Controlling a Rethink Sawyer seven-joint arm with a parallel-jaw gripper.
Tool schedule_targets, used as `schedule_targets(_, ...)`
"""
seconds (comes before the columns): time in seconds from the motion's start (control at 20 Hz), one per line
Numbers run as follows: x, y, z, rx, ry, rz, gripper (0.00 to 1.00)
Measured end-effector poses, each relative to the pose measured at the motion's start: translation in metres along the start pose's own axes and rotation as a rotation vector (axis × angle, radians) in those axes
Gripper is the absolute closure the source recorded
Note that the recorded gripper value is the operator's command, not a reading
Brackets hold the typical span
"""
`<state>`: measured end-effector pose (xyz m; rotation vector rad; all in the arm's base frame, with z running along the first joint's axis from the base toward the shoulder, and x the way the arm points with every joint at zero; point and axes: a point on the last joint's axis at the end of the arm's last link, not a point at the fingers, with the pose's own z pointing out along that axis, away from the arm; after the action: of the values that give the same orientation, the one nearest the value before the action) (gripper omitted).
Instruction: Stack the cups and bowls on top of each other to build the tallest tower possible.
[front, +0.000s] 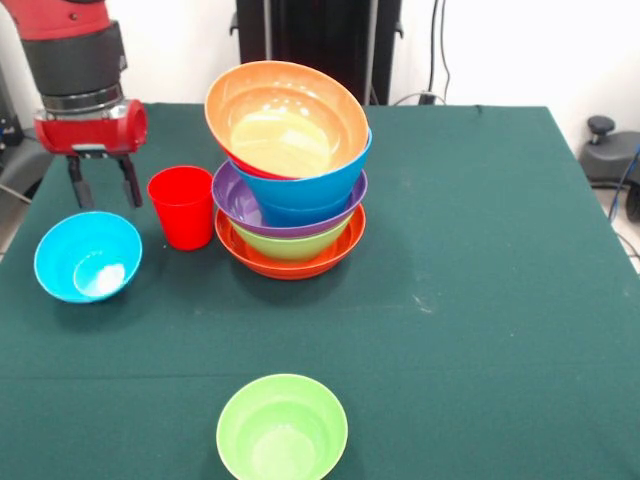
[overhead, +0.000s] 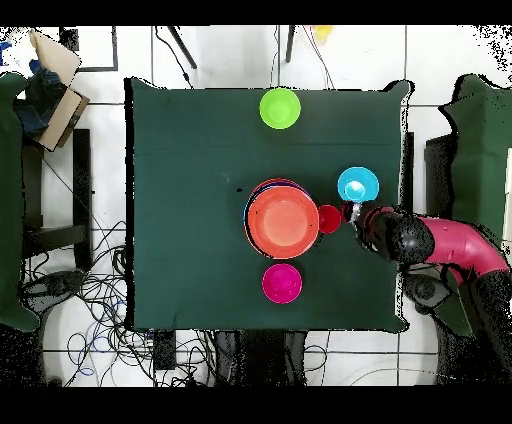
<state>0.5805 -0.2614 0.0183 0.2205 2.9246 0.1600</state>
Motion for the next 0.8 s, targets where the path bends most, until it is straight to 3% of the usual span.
schedule_targets(0.35,-0.003,-0.009,-0.009,0.01,-0.01,0.015,0.0)
schedule_targets(0.8,-0.002,0.001,-0.003,0.003,0.0,0.001,0.0)
